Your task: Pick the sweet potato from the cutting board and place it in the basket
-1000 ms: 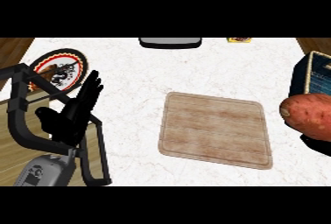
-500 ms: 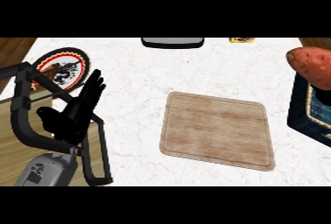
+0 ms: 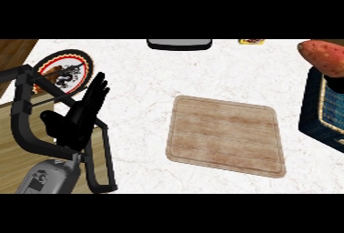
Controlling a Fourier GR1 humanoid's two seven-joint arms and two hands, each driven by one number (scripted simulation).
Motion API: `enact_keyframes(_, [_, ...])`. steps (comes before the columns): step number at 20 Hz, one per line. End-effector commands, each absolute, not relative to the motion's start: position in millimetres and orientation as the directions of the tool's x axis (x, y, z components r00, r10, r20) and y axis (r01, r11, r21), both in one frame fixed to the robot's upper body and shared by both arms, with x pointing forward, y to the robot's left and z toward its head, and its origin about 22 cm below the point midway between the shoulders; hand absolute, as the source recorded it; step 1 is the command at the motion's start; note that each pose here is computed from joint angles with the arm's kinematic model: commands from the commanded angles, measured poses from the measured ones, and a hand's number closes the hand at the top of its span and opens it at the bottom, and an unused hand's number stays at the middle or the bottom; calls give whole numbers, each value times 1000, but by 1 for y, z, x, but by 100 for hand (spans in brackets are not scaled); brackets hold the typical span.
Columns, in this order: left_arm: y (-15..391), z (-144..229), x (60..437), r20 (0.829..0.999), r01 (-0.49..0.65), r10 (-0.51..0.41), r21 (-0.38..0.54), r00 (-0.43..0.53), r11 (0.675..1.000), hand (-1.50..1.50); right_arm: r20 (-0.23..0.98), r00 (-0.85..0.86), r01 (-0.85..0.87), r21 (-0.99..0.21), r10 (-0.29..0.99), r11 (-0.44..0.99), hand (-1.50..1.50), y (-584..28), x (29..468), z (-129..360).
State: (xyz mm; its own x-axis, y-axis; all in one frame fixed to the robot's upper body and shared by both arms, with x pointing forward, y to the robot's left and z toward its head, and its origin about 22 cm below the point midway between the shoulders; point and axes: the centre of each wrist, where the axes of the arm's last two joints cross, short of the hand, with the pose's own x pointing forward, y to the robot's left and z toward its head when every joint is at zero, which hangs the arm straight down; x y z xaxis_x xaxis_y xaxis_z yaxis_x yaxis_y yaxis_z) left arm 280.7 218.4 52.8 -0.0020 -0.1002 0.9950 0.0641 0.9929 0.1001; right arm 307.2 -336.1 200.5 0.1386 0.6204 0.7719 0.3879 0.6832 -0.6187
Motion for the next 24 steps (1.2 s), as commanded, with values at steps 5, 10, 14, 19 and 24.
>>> enact_keyframes(5, [278, 56, 296, 983, -133, -177, 181, 40, 975, 0, 771, 175, 353, -630, 612, 692, 150, -378, 333, 192])
enact_keyframes(10, [276, 56, 296, 984, -137, -173, 178, 48, 975, 0, 816, 143, 353, -571, 561, 741, 150, -407, 331, 174])
enact_keyframes(14, [259, 56, 285, 982, -84, -187, 187, 11, 979, 0, 346, 124, 326, -899, 930, 291, 150, -414, 319, 205])
enact_keyframes(19, [271, 54, 291, 981, -118, -191, 194, 39, 974, 0, 130, 73, 371, -924, 989, 94, 150, -420, 319, 200])
enact_keyframes(24, [265, 55, 288, 981, -111, -190, 194, 46, 975, 0, 105, 79, 390, -918, 991, 66, 150, -424, 335, 199])
